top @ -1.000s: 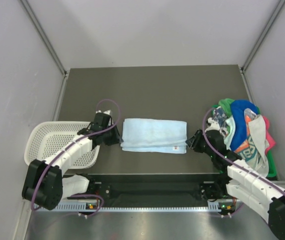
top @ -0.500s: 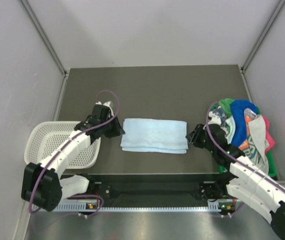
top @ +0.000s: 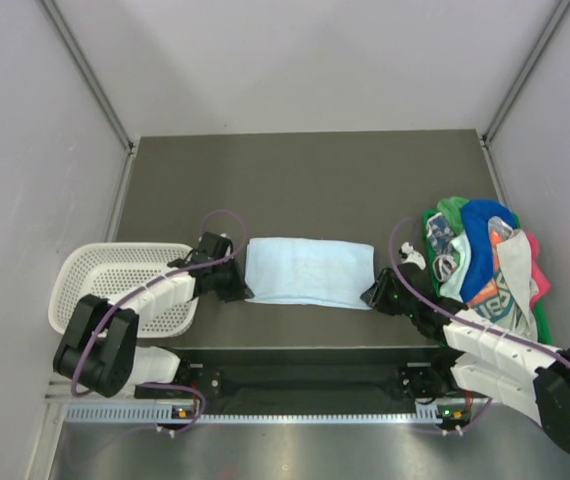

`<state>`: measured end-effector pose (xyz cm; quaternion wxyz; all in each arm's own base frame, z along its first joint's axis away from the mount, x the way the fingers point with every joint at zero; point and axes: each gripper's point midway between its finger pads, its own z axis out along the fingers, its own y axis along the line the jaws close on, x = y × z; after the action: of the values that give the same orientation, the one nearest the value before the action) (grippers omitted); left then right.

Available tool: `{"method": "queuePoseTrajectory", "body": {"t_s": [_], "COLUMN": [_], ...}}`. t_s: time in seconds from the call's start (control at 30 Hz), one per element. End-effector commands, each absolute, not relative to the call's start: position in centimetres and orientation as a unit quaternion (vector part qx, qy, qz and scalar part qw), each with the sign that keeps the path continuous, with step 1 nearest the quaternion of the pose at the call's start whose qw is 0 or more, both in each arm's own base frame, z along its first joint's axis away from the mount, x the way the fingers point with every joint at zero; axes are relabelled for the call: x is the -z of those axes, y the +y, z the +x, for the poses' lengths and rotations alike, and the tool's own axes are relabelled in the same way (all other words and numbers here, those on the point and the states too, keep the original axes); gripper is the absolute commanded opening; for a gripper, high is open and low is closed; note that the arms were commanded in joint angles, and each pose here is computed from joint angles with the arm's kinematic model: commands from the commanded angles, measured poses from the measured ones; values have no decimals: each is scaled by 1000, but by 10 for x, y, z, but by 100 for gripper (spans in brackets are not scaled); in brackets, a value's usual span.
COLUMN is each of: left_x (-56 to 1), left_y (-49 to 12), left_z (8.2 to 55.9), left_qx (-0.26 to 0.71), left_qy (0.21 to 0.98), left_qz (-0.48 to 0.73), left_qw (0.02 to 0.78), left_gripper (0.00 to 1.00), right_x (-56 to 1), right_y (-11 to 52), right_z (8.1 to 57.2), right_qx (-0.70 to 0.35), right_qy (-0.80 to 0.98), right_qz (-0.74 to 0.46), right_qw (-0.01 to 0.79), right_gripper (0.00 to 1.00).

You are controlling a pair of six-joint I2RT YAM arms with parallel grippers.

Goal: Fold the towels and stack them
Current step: Fold the towel

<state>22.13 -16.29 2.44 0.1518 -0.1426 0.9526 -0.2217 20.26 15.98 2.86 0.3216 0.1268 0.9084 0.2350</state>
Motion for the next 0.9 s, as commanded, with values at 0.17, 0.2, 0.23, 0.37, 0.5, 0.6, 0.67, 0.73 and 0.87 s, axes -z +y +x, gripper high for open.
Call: {"method": "queuePoseTrajectory", "body": {"t_s": [0.17, 0.2, 0.23, 0.37, 0.5, 0.6, 0.67, 0.73, 0.87], "left_x": [-19, -31, -41, -83, -100, -91, -91, -78, -65], "left_y": [-154, -157, -159, -162, -157, -154, -156, -160, -163], "left_z": [210, 217, 221, 241, 265, 281, 290, 294, 299], "left_qx": [210, 216, 223, 231, 205, 175, 168, 162, 158], "left_qy": [950, 948, 946, 938, 936, 942, 946, 954, 958], "left_qz": [-171, -161, -153, -127, -112, -105, -95, -86, -77], "left_qw": [157, 168, 178, 227, 265, 266, 261, 239, 226], "left_gripper": [6, 7, 8, 24, 44, 54, 60, 63, 69], "right_x": [-23, -25, -27, -35, -34, -33, -33, -30, -24], "right_y": [161, 161, 161, 154, 150, 150, 150, 148, 141], "right_z": [196, 197, 198, 203, 204, 207, 209, 211, 213], "right_qx": [-235, -234, -235, -218, -211, -209, -212, -212, -209], "right_qy": [912, 912, 911, 909, 911, 912, 912, 913, 915], "right_qz": [139, 138, 137, 136, 136, 135, 133, 134, 137], "right_qw": [306, 308, 310, 328, 327, 326, 324, 323, 316], "right_gripper": [31, 30, 30, 31, 31, 31, 31, 31, 31]}}
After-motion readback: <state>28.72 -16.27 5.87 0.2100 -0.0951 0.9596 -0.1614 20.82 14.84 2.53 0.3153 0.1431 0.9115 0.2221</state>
